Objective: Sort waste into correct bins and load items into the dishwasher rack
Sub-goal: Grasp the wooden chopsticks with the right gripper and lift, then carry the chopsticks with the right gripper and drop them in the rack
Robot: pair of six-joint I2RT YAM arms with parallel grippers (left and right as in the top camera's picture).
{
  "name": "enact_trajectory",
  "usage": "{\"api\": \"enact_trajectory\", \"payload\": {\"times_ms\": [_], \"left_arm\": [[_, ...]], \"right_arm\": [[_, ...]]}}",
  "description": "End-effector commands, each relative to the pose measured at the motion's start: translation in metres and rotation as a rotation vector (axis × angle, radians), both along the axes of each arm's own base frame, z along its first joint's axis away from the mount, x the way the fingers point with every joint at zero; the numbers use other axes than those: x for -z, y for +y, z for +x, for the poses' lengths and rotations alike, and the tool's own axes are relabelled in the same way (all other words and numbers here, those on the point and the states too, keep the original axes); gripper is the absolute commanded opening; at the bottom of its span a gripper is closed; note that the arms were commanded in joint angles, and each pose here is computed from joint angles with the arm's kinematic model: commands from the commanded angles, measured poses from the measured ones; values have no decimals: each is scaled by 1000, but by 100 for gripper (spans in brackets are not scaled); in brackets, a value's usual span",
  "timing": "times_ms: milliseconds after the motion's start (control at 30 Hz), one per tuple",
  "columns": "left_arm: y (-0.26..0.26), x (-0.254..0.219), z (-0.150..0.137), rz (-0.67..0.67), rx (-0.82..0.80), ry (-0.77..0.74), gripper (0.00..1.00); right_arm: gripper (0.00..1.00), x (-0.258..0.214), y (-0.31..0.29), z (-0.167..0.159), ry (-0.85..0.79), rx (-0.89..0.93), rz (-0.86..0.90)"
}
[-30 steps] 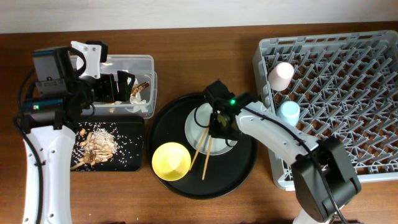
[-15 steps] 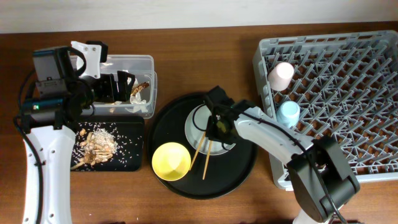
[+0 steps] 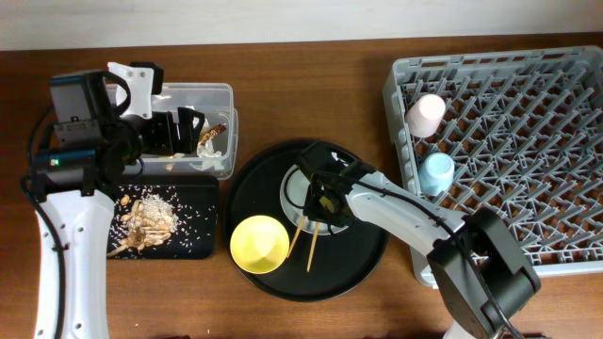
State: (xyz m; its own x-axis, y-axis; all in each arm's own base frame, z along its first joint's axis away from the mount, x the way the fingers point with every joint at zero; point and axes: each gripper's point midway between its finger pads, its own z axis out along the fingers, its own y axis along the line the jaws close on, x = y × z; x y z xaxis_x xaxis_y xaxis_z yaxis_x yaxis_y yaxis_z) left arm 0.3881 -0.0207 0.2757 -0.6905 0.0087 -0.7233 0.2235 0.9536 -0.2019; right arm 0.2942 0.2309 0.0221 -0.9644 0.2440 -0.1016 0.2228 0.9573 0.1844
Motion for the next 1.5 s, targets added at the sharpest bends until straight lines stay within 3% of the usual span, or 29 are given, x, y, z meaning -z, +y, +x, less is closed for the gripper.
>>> {"api": "enact_trajectory", "payload": {"times_ms": [0,267,367,467,500,633,833,1033,1233,1467], "left_arm": [[2,-8,1,13,1,-25,99],[2,-8,1,13,1,-25,99],[2,-8,1,13,1,-25,99],[2,-8,1,13,1,-25,99],[2,-8,1,13,1,-25,99],[2,-8,1,13,1,-25,99],[2,-8,1,13,1,-25,99],[2,-8,1,13,1,-25,99],[2,-8,1,13,1,-25,99],[2,-8,1,13,1,-25,99]], "right_arm": [[30,7,-6,-1,-4,14,-39],[29,26,-10,-3,30,30,-75],[18,25,-9,-3,29,29,-73],[15,23,-11,0,27,38,-72],[6,21,-12,3,21,46,-68],[4,3,-25,14,26,68,-74],[4,-63,-57,36,-32,-162,-109],[4,-139,-133,40,-71,-551,-222],[3,-140,-228,45,11,-465,-403],[4,-132,-284,64,-12,-306,-405]]}}
